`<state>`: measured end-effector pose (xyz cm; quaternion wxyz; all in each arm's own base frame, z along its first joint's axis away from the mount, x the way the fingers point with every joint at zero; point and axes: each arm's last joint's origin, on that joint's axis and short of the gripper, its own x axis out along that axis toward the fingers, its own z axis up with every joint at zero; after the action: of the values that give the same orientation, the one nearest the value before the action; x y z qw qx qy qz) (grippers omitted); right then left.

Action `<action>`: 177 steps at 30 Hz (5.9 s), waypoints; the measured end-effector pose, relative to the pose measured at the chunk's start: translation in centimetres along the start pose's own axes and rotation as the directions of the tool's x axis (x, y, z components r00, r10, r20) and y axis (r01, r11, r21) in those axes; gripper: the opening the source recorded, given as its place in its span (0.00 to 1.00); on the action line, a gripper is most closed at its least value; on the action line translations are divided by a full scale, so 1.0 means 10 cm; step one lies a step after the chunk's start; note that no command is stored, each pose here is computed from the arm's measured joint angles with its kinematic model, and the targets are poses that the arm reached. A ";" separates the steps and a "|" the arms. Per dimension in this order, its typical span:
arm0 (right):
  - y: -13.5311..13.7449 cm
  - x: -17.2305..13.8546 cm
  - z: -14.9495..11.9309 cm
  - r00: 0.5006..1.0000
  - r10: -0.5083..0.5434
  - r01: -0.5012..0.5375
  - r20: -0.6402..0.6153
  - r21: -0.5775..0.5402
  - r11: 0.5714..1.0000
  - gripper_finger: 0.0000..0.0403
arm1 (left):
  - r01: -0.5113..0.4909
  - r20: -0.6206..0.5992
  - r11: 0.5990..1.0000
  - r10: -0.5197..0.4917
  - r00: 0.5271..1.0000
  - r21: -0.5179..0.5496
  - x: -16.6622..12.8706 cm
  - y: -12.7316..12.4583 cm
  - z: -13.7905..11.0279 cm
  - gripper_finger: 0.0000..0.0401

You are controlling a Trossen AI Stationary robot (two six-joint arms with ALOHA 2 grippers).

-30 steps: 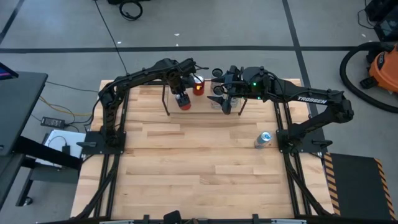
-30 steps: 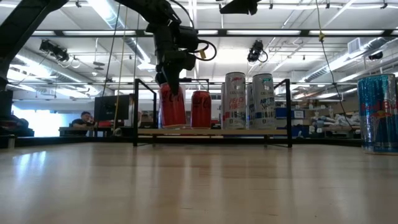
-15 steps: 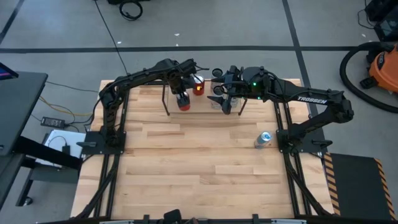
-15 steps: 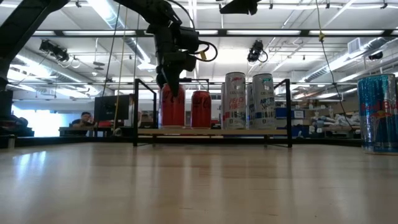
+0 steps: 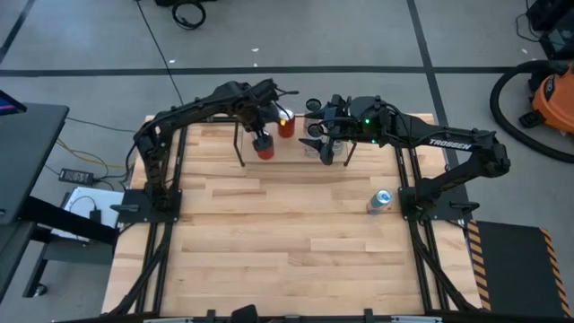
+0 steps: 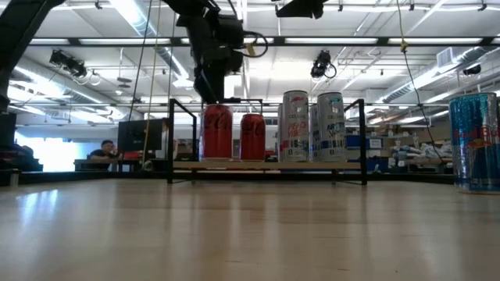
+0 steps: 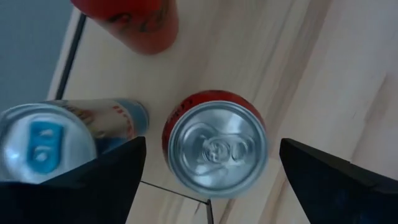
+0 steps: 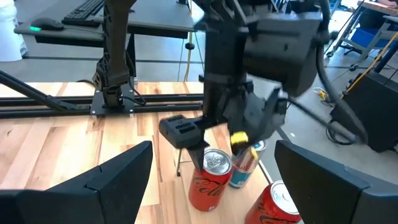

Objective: Place canned beverage on shelf
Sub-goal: Put the red-black soda can on the shelf aligned with the other red-black soda can

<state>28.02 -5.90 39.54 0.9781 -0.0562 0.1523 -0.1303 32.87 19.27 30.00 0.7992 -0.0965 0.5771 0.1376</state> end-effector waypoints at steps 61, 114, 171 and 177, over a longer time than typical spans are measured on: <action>-0.34 1.51 -0.77 0.999 -0.032 0.031 -0.005 -0.167 0.986 0.87 | 0.010 0.189 0.987 0.021 0.982 -0.160 -1.58 -0.34 -0.89 0.93; -0.32 2.01 -0.72 0.950 0.097 -0.125 -0.297 -0.076 0.989 0.86 | 0.008 0.188 0.988 0.022 0.982 -0.155 -1.57 -0.35 -0.88 0.93; -0.45 1.64 -0.65 0.828 0.058 -0.050 -0.557 0.030 0.998 0.68 | -0.003 0.188 0.995 0.022 0.982 -0.099 -1.57 -0.35 -0.88 0.93; -0.47 1.44 -0.44 0.864 0.046 -0.036 -0.501 0.029 0.999 0.68 | -0.003 0.188 0.995 0.021 0.982 -0.097 -1.57 -0.35 -0.88 0.93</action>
<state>38.76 -14.65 32.05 0.9081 -0.0083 0.4008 -0.1211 21.44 11.54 42.10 0.8438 -0.1177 0.4921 0.1787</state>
